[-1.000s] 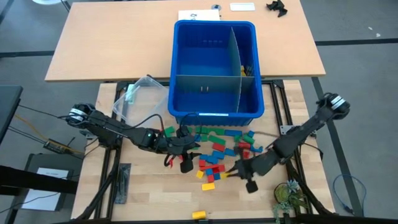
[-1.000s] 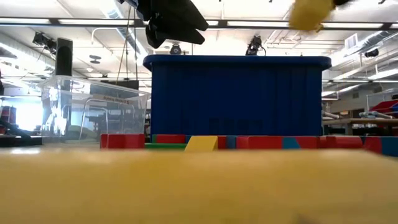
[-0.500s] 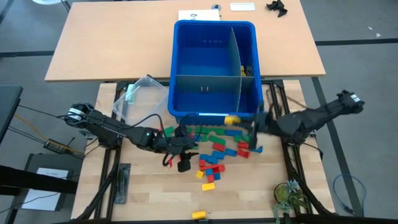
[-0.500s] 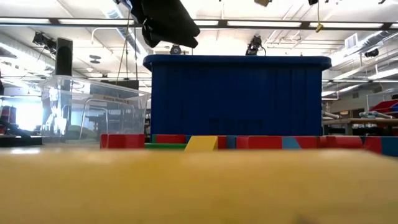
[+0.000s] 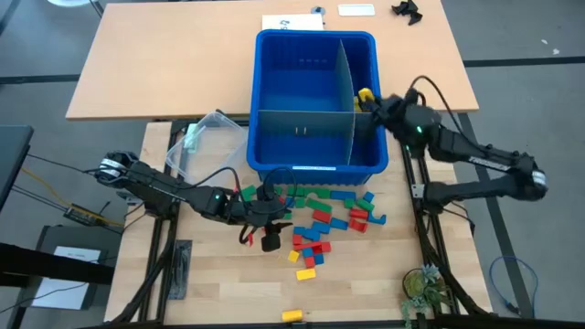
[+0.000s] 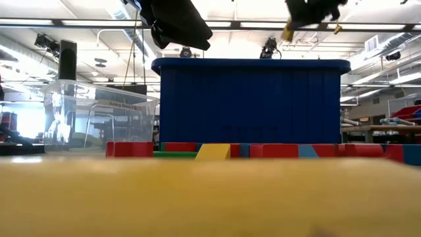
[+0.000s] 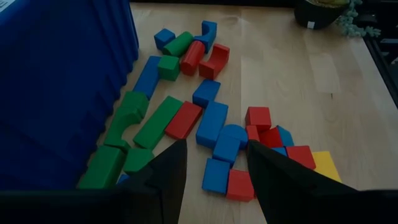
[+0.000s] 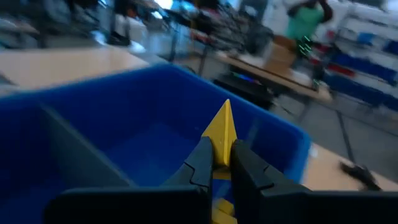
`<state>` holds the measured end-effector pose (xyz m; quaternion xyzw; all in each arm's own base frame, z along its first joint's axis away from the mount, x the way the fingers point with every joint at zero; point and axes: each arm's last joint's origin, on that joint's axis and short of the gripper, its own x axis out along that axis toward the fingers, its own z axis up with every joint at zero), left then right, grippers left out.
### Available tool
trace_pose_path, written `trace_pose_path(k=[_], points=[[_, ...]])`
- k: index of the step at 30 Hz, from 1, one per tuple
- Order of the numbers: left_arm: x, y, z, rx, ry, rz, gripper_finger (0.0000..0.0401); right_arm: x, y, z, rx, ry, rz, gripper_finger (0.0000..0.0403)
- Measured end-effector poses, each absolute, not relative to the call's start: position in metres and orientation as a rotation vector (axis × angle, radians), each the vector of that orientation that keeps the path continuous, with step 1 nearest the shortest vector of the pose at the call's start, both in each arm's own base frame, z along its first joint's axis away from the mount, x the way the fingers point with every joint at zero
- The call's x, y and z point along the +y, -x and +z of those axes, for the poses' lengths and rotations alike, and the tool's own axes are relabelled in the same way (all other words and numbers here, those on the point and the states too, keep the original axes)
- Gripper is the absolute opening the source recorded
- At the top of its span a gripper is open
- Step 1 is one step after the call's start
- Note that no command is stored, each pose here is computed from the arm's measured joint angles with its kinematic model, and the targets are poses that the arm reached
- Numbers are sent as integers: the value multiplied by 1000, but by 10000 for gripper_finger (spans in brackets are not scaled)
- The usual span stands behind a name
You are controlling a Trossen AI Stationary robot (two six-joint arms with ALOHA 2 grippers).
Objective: Sort blocks
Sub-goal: Put the yellow block into the blue bin
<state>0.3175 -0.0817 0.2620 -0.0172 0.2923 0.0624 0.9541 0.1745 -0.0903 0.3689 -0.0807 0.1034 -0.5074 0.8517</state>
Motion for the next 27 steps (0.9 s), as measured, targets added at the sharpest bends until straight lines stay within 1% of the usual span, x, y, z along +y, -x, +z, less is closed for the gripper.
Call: trace_pose_path(k=[4,8,12,15,18,23,25,27], points=[[-82,-317,262,594,35,127,177,-126,-174,355,266,80,-1101,26],[-82,-317,262,595,34,127,177,-156,-176,333,370,-9,-1116,26],[-82,-317,262,595,34,126,177,-174,-177,319,424,-72,-1135,27],[-82,-317,262,595,35,127,177,-180,-176,315,437,-90,-1116,40],[-82,-317,262,594,36,127,177,-181,-177,314,433,-97,-1087,69],[-82,-317,262,593,57,132,177,-175,-172,323,413,-55,-1083,141],[-82,-318,262,591,64,133,177,-168,-169,329,392,-42,-1077,168],[-82,-318,263,586,72,134,177,-154,-164,337,375,-36,-1027,191]])
